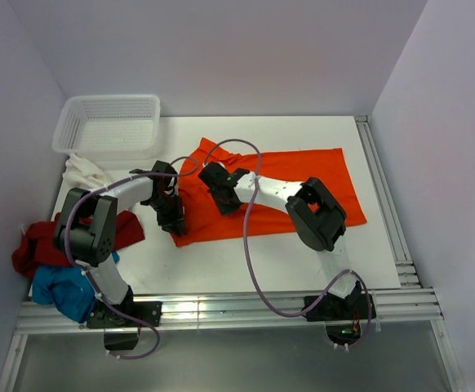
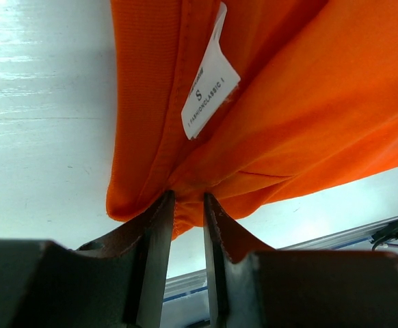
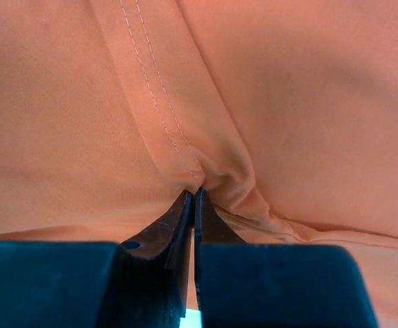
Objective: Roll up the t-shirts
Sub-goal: Fold the tshirt
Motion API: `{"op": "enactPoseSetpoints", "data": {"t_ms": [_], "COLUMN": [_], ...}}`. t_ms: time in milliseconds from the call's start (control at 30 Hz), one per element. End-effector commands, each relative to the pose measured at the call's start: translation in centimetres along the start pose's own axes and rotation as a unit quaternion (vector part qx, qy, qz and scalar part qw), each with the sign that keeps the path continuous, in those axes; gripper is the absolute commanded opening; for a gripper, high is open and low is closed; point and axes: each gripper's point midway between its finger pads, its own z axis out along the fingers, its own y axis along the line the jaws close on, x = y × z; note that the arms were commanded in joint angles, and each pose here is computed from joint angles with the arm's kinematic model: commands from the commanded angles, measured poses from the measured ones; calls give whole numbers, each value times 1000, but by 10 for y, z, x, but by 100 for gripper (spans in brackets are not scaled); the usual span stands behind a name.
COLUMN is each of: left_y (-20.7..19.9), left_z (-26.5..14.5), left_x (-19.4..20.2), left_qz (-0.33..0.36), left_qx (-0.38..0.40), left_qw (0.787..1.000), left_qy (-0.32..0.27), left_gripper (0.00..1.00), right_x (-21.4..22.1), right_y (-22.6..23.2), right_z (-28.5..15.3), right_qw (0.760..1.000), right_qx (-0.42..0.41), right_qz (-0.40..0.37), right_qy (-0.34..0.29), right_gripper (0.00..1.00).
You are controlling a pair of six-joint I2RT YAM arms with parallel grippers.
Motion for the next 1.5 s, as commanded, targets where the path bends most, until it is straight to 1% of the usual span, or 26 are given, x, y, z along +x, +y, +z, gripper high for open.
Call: {"op": "enactPoseSetpoints", "data": {"t_ms": [0,33,167,367,433,500,600,833,933,967,1000,1100,1133,1167,1367,1467], "left_y": [16,16,15,15,15,16,17,16,15,15,15,15,15,15,16,17], "left_z": [1,1,-1,0,1,1,1,2,1,1,1,1,1,1,-1,-4], "left_x": [11,11,7,7,7,7,8,8,6,5,4,3,3,2,-1,-5], "left_qz": [6,6,9,8,7,8,7,5,6,6,6,7,6,7,10,13], "left_qx": [-34,-34,-37,-37,-36,-37,-39,-38,-41,-41,-42,-44,-44,-44,-53,-62], "left_qw": [999,999,999,999,999,999,999,999,999,999,999,999,999,999,998,998], "left_qy": [13,13,9,11,12,12,13,17,17,17,16,18,18,18,18,14], "left_gripper": [31,30,31,30,30,30,30,29,29,29,30,29,30,29,29,30], "right_x": [-30,-38,-47,-47,-47,-48,-49,-69,-70,-67,-66,-65,-65,-66,-63,-51], "right_y": [-13,-13,-23,-28,-32,-37,-43,-69,-82,-85,-90,-102,-110,-112,-137,-153], "right_z": [-21,-25,-28,-22,-22,-22,-19,-10,-2,2,3,9,8,7,-5,-18], "right_qw": [998,998,998,999,999,999,998,997,996,996,995,992,990,989,982,977], "right_qx": [10,10,17,-3,-5,5,6,9,11,12,17,18,21,19,16,19], "right_qz": [17,19,12,1,4,8,23,56,76,87,95,125,136,147,184,211], "right_qy": [-53,-61,-62,-50,-48,-53,-50,-48,-38,-31,-27,-15,-15,-18,-26,-26], "right_gripper": [5,5,7,14,14,11,2,2,10,16,20,27,28,32,31,30]}}
